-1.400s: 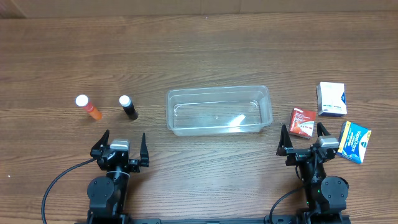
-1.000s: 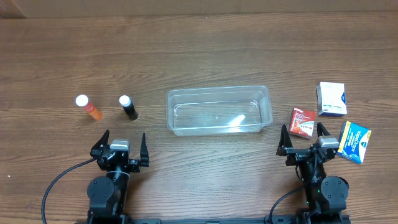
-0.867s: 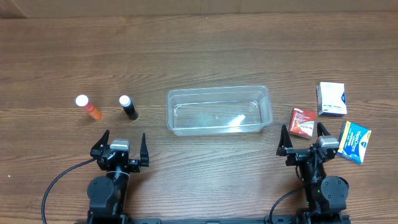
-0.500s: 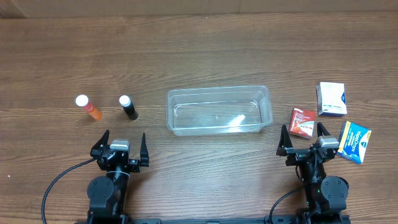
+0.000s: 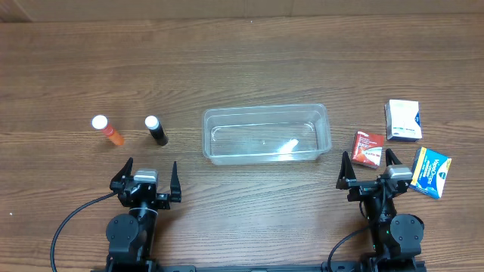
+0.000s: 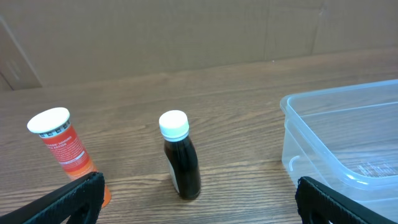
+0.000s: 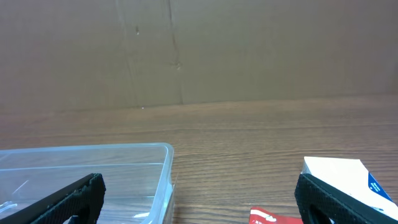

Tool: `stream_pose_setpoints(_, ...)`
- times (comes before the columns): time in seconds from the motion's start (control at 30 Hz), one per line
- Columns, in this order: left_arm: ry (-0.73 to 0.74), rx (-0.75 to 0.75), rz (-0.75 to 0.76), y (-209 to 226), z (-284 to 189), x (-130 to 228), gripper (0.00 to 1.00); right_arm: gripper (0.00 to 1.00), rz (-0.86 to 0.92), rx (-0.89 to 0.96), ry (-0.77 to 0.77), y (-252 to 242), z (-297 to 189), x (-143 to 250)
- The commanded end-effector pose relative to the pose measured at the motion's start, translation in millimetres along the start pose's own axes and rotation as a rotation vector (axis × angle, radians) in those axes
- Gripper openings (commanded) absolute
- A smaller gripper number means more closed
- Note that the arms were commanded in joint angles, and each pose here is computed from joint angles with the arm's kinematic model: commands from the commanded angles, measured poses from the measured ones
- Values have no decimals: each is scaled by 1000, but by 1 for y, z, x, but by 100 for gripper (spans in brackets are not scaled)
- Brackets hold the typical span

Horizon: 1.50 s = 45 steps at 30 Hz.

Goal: Pack container

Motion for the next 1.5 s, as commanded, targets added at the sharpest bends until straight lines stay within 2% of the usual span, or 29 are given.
stream_pose_setpoints(0.0,-4,9,-8,0,0,0,100,100,-7,-5,-7,1,0,2)
stream_pose_setpoints(0.37,-4,10,-9,0,0,0,100,100,-7,-5,-7,1,0,2)
stream_pose_setpoints(0.5,-18,15,-8,-1,0,-2,100,100,61,-4,-14,1,0,0)
stream_pose_setpoints(0.67,-33,20,-139,-3,-3,-13,100,100,162,-7,6,1,0,0)
stream_pose_setpoints(0.77,-39,22,-153,-6,-10,-32,100,100,162,-6,8,-1,-2,-12)
stream_pose_setpoints(0.97,-94,23,-144,-17,-22,-103,100,100,190,-8,34,-9,0,-60)
stream_pose_setpoints(1.07,-26,6,-146,-21,-14,-128,100,100,191,-9,122,-14,9,-88)
stream_pose_setpoints(1.23,212,-50,-149,-25,15,-155,100,100,201,5,389,-25,36,-115)
stream_pose_setpoints(1.37,439,-84,-155,-28,40,-165,100,100,221,38,610,-39,58,-119)
stream_pose_setpoints(1.47,618,-65,-177,-35,51,-169,100,100,245,65,844,-51,70,-110)
Point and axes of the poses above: each gripper's point midway between its finger pads, its own z axis out along the fingers, its own y axis along the line the jaws close on, x = y × z, the point moved 7 cm from there along -z, back along the fingers, and after that the axes turned 14 degrees about -z, right-handed, at the moved point
